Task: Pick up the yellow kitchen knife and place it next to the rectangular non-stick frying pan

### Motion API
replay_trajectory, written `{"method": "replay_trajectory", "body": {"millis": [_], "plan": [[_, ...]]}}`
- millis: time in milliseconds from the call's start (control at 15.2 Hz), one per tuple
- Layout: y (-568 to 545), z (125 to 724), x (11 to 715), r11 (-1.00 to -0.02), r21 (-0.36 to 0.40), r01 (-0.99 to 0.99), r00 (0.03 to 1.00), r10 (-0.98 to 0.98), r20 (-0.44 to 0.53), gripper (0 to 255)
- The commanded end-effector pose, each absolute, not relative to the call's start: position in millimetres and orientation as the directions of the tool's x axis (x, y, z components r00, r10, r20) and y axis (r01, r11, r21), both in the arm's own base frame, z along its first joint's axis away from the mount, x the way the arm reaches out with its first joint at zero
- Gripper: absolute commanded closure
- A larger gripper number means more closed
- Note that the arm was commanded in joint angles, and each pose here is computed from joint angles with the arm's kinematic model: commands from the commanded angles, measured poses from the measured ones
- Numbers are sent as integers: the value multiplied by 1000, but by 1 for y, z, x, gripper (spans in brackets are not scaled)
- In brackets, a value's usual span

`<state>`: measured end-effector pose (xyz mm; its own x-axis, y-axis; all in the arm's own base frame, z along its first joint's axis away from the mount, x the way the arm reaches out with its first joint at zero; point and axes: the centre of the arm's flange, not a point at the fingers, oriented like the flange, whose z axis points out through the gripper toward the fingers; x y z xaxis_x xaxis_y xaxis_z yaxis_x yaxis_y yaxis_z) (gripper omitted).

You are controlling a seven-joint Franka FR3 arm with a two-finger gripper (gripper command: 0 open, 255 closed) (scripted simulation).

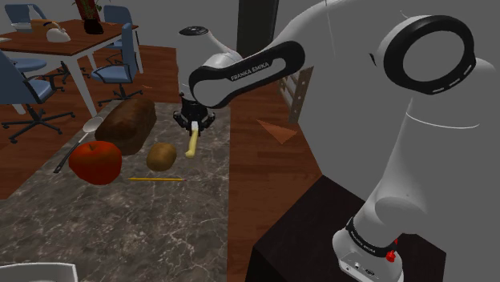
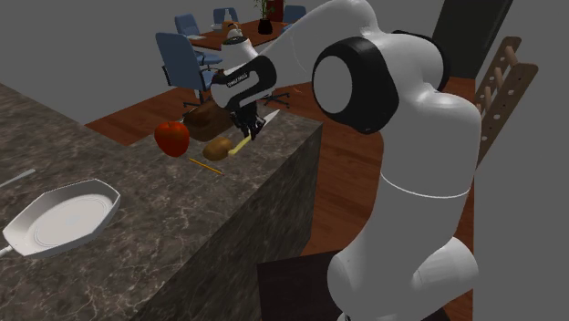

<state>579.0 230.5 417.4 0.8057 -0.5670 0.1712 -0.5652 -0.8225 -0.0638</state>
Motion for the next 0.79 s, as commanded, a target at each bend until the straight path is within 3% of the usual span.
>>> {"method": "replay_trajectory", "body": {"millis": [0,330,726], "plan": [[230,427,578,-822,-64,-565,806,-567,171,255],[230,450,578,-823,-64,-565,806,-567,171,255],[270,450,510,-822,-64,-565,806,-567,171,255]]}}
